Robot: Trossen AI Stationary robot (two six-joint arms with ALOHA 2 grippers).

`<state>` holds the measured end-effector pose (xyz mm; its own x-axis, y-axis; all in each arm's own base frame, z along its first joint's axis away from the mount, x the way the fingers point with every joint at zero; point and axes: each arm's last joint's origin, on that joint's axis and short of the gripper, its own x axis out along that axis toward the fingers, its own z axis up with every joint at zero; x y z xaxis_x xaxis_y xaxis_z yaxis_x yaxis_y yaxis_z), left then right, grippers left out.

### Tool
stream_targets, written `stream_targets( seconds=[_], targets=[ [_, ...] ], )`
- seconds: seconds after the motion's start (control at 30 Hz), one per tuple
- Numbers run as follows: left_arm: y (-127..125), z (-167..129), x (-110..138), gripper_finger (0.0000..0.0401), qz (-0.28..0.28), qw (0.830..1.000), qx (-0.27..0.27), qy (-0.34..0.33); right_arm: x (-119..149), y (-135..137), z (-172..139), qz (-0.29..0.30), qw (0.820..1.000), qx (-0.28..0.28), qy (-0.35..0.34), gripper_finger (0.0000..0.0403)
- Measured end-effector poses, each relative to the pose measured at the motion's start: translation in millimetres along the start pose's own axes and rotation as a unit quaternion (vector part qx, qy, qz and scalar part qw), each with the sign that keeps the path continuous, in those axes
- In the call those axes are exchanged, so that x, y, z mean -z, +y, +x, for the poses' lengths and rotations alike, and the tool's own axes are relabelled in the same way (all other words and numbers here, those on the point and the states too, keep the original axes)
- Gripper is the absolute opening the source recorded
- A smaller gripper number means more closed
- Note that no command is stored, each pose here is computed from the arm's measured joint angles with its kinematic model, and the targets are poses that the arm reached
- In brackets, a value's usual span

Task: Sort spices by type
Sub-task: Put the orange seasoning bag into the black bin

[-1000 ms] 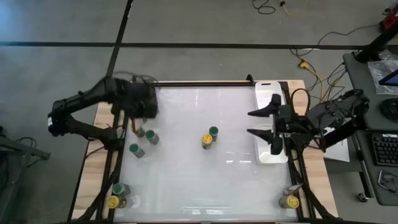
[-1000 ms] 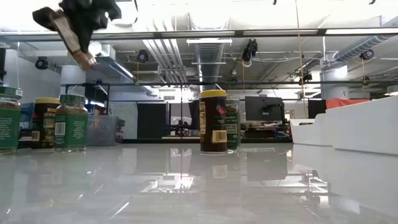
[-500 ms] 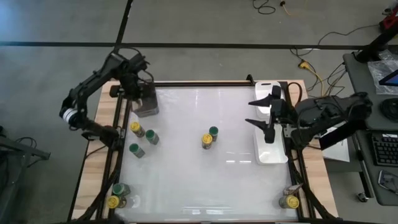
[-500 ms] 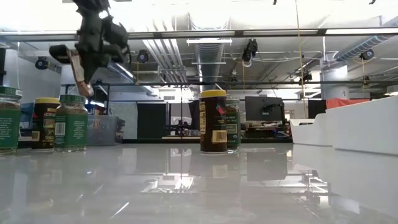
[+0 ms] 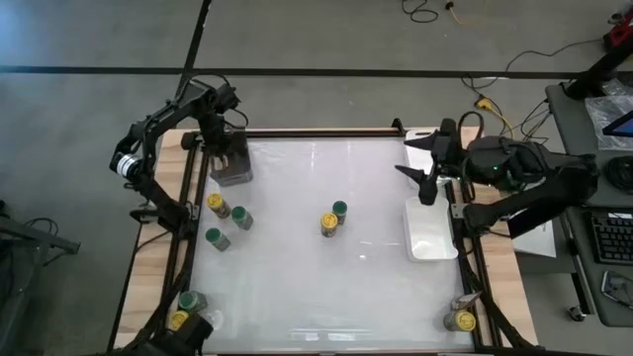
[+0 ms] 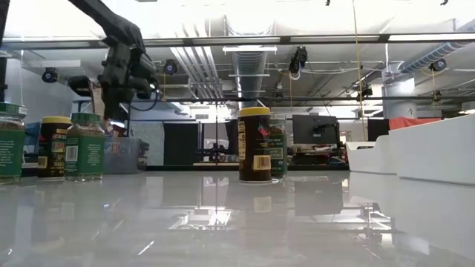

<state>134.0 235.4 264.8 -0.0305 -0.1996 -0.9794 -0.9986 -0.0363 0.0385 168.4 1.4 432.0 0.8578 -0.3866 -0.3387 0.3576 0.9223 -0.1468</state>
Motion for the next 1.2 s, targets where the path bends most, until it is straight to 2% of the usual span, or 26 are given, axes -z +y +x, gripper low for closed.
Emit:
stream_targets(
  seconds=[0.17, 0.3, 0.57, 0.97, 1.2],
  targets=[
    [-5, 14, -11, 0.0022, 0.003, 0.999, -0.016, 0.027, -1, -8, 9, 0.007, 1.0, 0.022, 0.004, 0.0289],
    [-8, 22, -17, 0.0022, 0.009, 0.999, -0.024, 0.041, -1, -12, 14, 0.01, 1.0, 0.017, 0.012, 0.0289],
    [-13, 33, -28, 0.0022, 0.016, 0.999, -0.028, 0.042, 0, -13, 19, 0.014, 1.0, 0.022, 0.018, 0.0277],
    [-15, 45, -38, 0.0022, 0.028, 0.997, -0.054, 0.052, 1, -11, 22, 0.028, 0.999, 0.022, 0.028, 0.0292],
    [-17, 53, -43, 0.0022, 0.037, 0.996, -0.057, 0.063, 1, -11, 22, 0.034, 0.999, 0.022, 0.028, 0.0284]
  ],
)
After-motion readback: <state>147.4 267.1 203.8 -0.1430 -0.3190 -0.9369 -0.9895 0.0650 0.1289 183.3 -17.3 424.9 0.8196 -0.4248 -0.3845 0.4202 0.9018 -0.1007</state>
